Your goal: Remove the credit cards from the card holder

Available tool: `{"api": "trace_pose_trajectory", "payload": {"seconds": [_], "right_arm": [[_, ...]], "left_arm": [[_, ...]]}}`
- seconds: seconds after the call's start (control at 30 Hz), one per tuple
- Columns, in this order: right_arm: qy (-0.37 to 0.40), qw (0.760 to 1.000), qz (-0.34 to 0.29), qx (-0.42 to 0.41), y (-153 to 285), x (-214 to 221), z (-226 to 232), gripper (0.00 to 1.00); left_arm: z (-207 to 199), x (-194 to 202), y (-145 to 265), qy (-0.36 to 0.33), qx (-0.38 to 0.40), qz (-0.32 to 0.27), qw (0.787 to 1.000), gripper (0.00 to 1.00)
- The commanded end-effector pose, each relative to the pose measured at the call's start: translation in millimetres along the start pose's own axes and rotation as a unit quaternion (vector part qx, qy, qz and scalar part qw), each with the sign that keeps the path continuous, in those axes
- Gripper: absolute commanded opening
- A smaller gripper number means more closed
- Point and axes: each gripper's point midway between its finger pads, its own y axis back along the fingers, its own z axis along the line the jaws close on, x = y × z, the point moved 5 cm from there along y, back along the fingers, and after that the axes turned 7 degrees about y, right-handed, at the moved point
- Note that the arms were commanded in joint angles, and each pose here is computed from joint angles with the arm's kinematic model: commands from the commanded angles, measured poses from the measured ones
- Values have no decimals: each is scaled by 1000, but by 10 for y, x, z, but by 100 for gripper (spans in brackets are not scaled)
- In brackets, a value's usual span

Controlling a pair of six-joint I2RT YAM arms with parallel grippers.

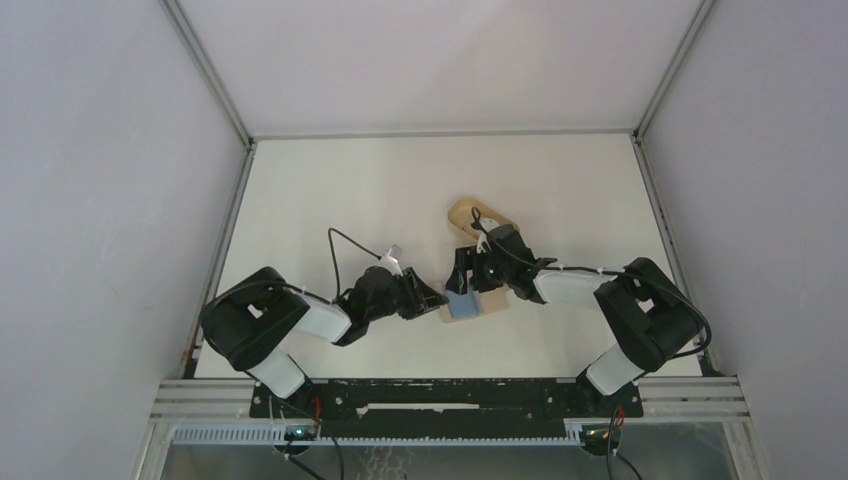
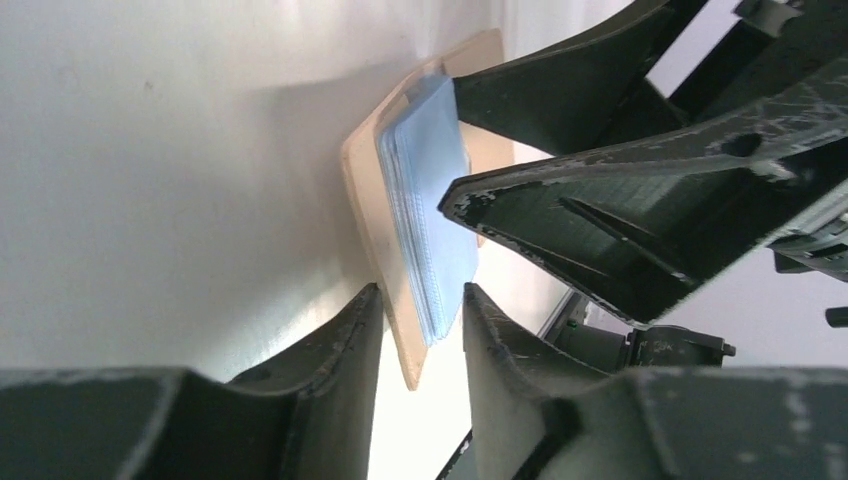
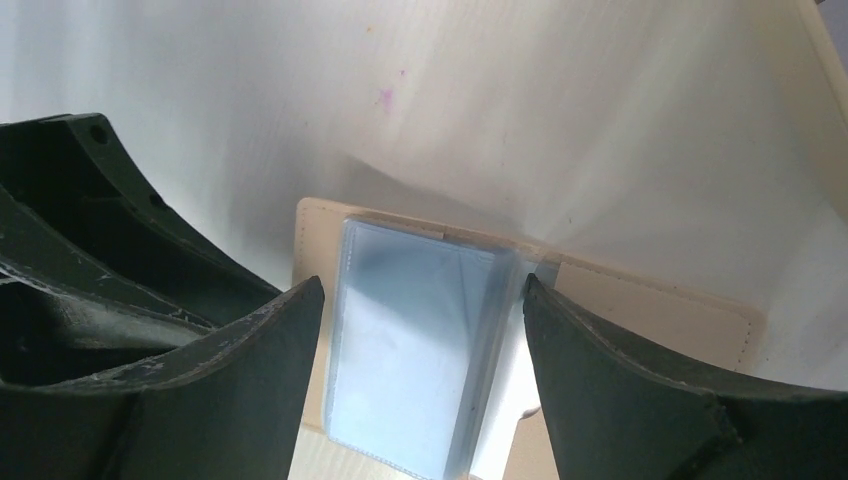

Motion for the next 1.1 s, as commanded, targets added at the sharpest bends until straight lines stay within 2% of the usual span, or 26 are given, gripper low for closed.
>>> {"api": "trace_pose_trajectory", "payload": {"seconds": [0.0, 0.1, 0.33, 0.4, 0.47, 0.5, 0.7, 0.87, 0.97, 1.07], "right_arm": [[-31, 996, 79, 10, -24, 425, -100, 82], [-32, 996, 80, 10, -25, 428, -105, 82], [-32, 996, 80, 11, -26, 428, -109, 82], [-32, 996, 80, 11, -23, 425, -107, 82], [-32, 996, 79, 13, -21, 424, -109, 83], [-32, 996, 79, 14, -18, 423, -111, 84], [-17, 995, 89, 43, 122, 454, -122, 88], [39, 989, 95, 107, 267, 425, -148, 93], [105, 974, 103, 170, 281, 301, -70, 97], [134, 965, 116, 193, 261, 268, -26, 98]], "left_arm": [[-201, -104, 43, -1, 52, -32, 998, 33], [-217, -86, 20, 2, 65, -25, 998, 26], [-226, -87, -12, 4, 73, -23, 997, 25], [-213, -87, -15, 3, 67, -23, 997, 16], [-203, -81, -20, -1, 62, -19, 998, 2], [-202, -75, -22, -3, 61, -16, 998, 0], [-149, -98, 5, -13, 35, -26, 999, 0], [-99, -142, 53, -35, -3, -40, 999, 0], [-82, -154, 65, -40, -16, -44, 998, 0], [-71, -159, 61, -41, -21, -46, 998, 0]]}}
